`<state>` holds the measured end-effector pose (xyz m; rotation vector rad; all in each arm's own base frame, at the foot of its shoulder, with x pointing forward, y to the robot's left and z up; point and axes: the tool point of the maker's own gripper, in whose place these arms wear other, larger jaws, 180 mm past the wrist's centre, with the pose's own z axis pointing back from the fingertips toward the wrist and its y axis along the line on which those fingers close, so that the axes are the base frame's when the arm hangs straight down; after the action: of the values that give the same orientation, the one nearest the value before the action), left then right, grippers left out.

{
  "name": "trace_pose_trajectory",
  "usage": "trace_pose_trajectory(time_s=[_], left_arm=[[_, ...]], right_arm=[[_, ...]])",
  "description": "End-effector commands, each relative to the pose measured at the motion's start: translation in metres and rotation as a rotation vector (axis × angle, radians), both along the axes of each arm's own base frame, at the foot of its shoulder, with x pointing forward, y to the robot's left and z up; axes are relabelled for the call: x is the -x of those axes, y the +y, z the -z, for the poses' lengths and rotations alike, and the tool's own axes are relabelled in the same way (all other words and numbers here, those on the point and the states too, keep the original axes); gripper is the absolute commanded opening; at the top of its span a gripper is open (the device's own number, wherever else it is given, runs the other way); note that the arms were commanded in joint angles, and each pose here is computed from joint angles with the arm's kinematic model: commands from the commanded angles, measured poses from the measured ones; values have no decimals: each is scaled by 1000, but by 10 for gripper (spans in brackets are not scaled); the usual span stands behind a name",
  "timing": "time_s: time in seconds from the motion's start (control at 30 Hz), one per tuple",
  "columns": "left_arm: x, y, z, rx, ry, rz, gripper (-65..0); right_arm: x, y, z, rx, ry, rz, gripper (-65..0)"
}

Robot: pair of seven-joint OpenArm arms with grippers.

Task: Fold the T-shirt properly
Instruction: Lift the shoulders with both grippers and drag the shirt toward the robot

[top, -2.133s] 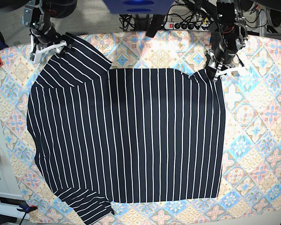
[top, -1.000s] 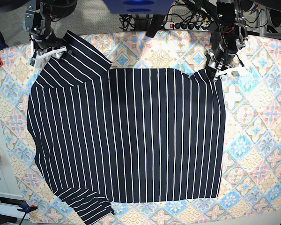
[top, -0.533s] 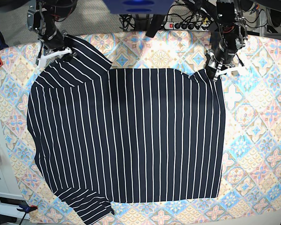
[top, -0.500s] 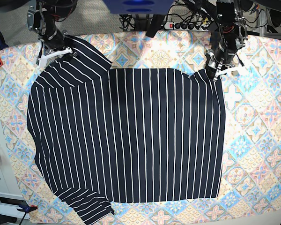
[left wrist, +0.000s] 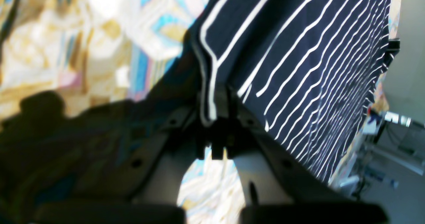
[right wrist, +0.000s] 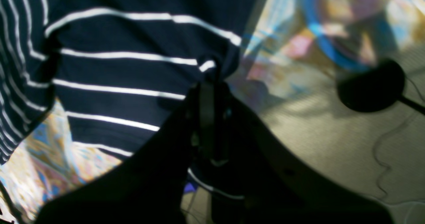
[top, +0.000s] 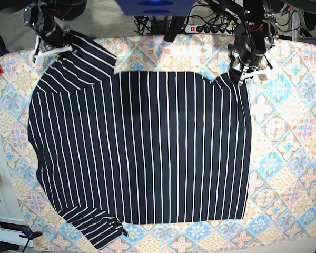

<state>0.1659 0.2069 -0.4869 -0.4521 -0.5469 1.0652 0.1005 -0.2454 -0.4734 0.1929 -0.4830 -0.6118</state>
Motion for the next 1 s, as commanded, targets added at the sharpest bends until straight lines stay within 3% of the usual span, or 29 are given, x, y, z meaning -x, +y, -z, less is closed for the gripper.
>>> trace_pose_trajectory(time_s=[0.0,0.17,0.33,0.63,0.87,0.97], left_arm=[[28,10,12,-42,108,-1,-650],[45,10,1,-61,111,21,-650],[70,14,-7,-87,140,50,-650],[104,12,-19,-101,179,74,-650],[111,11,-21,-101,189,77,-650],[104,15,-25,-110,169,70,-650]], right_arm=[[0,-8,-10,26,-20,-8,-646],[13,-16,-23,57,-18,-11,-646],[31,-10,-32,49,-26,-90,-647],[71,-21,-35,65,42,-106,-647],[68,-10,-55,66,0,-193,-647],[60,-24,-66,109,-29,-181,-647]])
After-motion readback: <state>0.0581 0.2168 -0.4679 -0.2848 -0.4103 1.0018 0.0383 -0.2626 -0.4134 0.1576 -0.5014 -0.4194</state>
